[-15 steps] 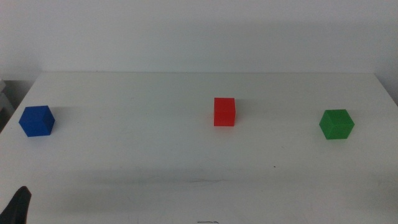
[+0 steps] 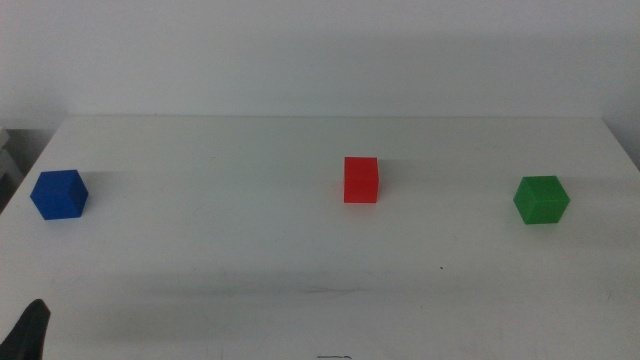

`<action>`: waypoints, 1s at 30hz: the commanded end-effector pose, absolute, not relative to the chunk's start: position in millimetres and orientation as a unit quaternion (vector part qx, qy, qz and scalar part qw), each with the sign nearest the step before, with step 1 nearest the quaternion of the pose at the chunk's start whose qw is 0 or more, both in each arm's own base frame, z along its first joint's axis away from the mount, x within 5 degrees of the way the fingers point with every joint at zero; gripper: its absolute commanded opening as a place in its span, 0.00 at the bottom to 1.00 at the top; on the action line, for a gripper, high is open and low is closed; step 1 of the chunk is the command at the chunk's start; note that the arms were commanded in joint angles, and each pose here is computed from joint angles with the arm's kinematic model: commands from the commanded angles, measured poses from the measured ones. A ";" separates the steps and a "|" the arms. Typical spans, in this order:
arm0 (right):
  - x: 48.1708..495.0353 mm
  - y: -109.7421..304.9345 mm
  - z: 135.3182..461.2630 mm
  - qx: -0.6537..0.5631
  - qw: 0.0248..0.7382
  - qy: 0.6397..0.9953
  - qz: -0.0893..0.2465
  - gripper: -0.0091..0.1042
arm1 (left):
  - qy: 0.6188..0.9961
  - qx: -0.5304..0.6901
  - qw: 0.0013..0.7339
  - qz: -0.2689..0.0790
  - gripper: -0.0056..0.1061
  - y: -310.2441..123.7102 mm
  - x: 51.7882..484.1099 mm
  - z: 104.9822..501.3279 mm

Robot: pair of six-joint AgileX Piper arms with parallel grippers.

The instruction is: Stack red cubes first, then green, then blue cubes in a specific spot.

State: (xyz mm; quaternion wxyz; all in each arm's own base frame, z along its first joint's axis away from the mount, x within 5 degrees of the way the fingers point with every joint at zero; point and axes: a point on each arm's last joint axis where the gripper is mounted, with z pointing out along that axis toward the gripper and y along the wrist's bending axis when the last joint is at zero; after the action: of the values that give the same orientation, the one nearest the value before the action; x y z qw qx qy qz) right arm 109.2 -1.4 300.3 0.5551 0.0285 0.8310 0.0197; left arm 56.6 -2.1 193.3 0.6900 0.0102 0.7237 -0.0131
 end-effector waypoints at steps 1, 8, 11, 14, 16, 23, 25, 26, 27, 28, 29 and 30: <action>126.7 -0.1 327.1 0.029 0.522 0.852 0.036 0.91 | 0.690 0.007 0.724 -0.019 0.89 -2.1 54.9 202.0; 155.7 0.9 332.6 0.032 0.451 0.890 0.054 0.91 | 0.690 0.007 0.724 -0.019 0.89 -2.1 54.9 202.0; 163.8 1.1 326.6 0.039 0.434 0.898 0.062 0.91 | 0.690 0.007 0.724 -0.019 0.89 -2.1 54.9 202.0; 169.7 1.9 322.5 0.045 0.423 0.902 0.071 0.91 | 0.690 0.007 0.724 -0.019 0.89 -2.1 54.9 202.0; 171.9 2.3 321.0 0.047 0.419 0.903 0.075 0.91 | 0.690 0.007 0.724 -0.019 0.89 -2.1 54.9 202.0; 186.2 5.5 334.5 0.030 0.430 0.899 0.083 0.91 | 0.690 0.007 0.724 -0.019 0.89 -2.1 54.9 202.0; 196.2 10.6 339.9 0.021 0.421 0.902 0.092 0.91 | 0.690 0.007 0.724 -0.019 0.89 -2.1 54.9 202.0; 203.4 14.7 342.1 0.014 0.415 0.904 0.097 0.91 | 0.690 0.007 0.724 -0.019 0.89 -2.1 54.9 202.0; 211.6 19.7 343.9 0.007 0.411 0.906 0.101 0.91 | 0.690 0.007 0.724 -0.019 0.89 -2.1 54.9 202.0; 220.7 25.8 344.8 0.001 0.404 0.909 0.106 0.91 | 0.690 0.007 0.724 -0.019 0.89 -2.1 54.9 202.0; 229.9 32.9 345.1 -0.007 0.397 0.912 0.109 0.91 | 0.690 0.007 0.724 -0.019 0.89 -2.1 54.9 202.0; 239.6 41.2 344.9 -0.010 0.389 0.914 0.114 0.91 | 0.690 0.007 0.724 -0.019 0.89 -2.1 54.9 202.0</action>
State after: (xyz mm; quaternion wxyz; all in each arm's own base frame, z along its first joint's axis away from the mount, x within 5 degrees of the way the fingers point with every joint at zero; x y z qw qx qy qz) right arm 224.2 30.8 329.7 0.3599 -0.0048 0.9269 0.1066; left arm 56.6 -2.1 193.3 0.6900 0.0102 0.7237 -0.0131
